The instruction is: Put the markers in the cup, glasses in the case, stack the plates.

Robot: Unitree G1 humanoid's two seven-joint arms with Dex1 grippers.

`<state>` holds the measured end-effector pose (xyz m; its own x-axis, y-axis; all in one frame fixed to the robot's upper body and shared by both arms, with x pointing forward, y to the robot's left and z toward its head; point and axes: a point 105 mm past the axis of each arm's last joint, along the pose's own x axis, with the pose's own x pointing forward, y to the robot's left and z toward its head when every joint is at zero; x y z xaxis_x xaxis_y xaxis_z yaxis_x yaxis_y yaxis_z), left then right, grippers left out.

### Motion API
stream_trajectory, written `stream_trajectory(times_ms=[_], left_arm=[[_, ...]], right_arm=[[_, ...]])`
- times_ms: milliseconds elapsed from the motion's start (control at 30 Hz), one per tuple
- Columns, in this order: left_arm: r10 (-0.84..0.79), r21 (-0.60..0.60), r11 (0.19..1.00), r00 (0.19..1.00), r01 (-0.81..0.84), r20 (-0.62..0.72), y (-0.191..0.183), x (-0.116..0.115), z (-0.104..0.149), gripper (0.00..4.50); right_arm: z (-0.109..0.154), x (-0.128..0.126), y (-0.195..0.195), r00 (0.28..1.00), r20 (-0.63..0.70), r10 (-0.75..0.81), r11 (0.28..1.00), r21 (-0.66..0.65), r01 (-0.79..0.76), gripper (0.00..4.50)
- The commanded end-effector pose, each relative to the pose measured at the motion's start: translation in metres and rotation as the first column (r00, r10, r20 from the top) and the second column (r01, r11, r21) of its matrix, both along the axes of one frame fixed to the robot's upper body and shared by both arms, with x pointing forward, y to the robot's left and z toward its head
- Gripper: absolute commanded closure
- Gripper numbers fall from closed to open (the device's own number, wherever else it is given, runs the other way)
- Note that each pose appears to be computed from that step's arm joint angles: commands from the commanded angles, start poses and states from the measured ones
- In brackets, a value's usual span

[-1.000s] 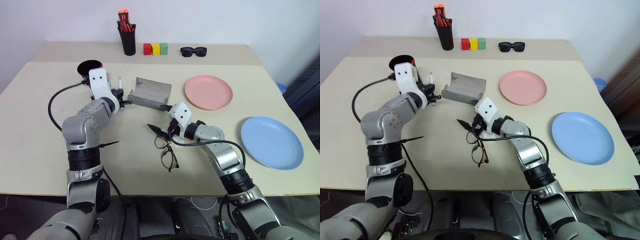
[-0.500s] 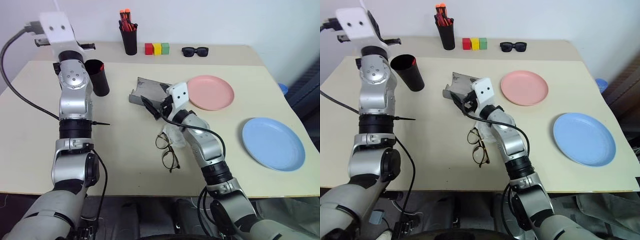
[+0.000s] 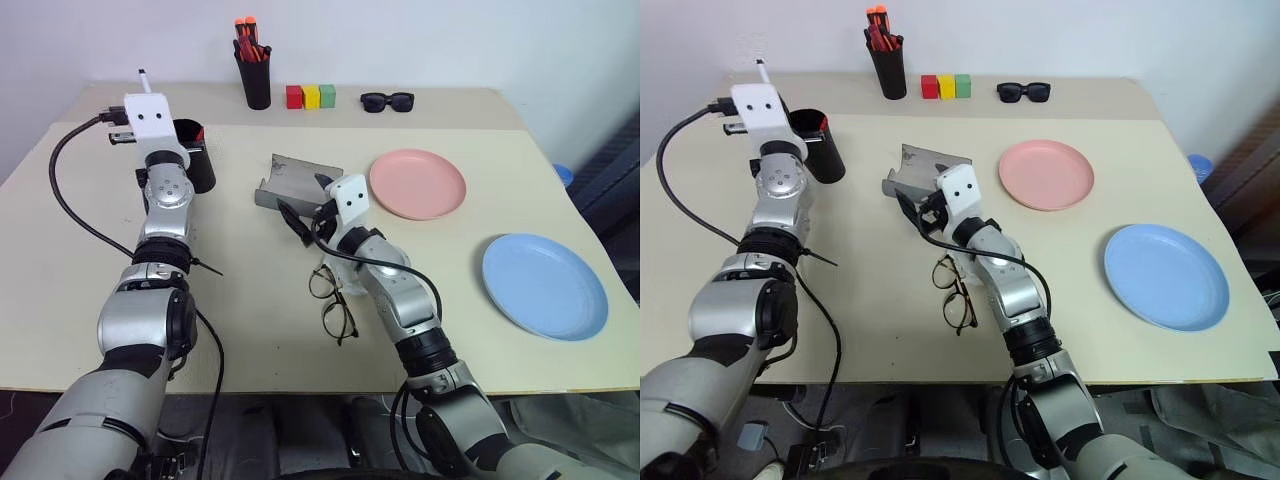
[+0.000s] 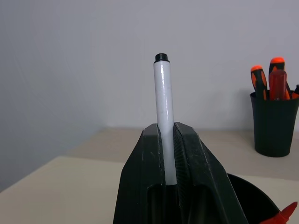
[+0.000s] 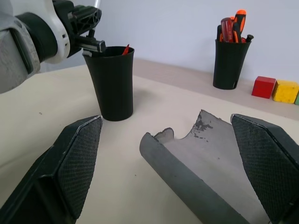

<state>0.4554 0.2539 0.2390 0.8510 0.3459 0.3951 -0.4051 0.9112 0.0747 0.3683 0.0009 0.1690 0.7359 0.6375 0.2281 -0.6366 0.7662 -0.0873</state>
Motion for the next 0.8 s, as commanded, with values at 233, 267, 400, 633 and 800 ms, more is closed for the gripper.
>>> stream_trajectory(times_ms=[233,267,400,633,800], left_arm=[[0.012,-0.052,0.999,0.997,-0.008,0.072,0.003,-0.001,0.021,2.48],[0.014,-0.050,0.999,0.997,-0.010,0.072,0.003,-0.001,0.021,2.48],[0.017,-0.059,0.998,0.992,-0.009,0.127,0.005,-0.006,0.030,2.48],[-0.537,0.121,0.843,0.834,0.524,0.130,-0.063,-0.013,0.054,2.48],[-0.700,0.172,0.668,0.690,0.724,-0.186,-0.093,-0.021,0.022,1.16]], right_arm=[[0.015,-0.007,0.003,0.999,0.053,0.008,1.000,0.026,-0.010,0.00],[0.015,-0.007,0.003,0.999,0.053,0.009,1.000,0.026,-0.010,0.00],[0.017,-0.007,0.000,0.998,0.059,0.016,1.000,0.013,-0.016,0.00],[0.015,-0.001,-0.040,1.000,0.007,0.012,0.994,-0.110,-0.011,0.00],[0.015,-0.006,-0.081,1.000,0.004,-0.006,0.976,-0.216,0.007,0.00]])
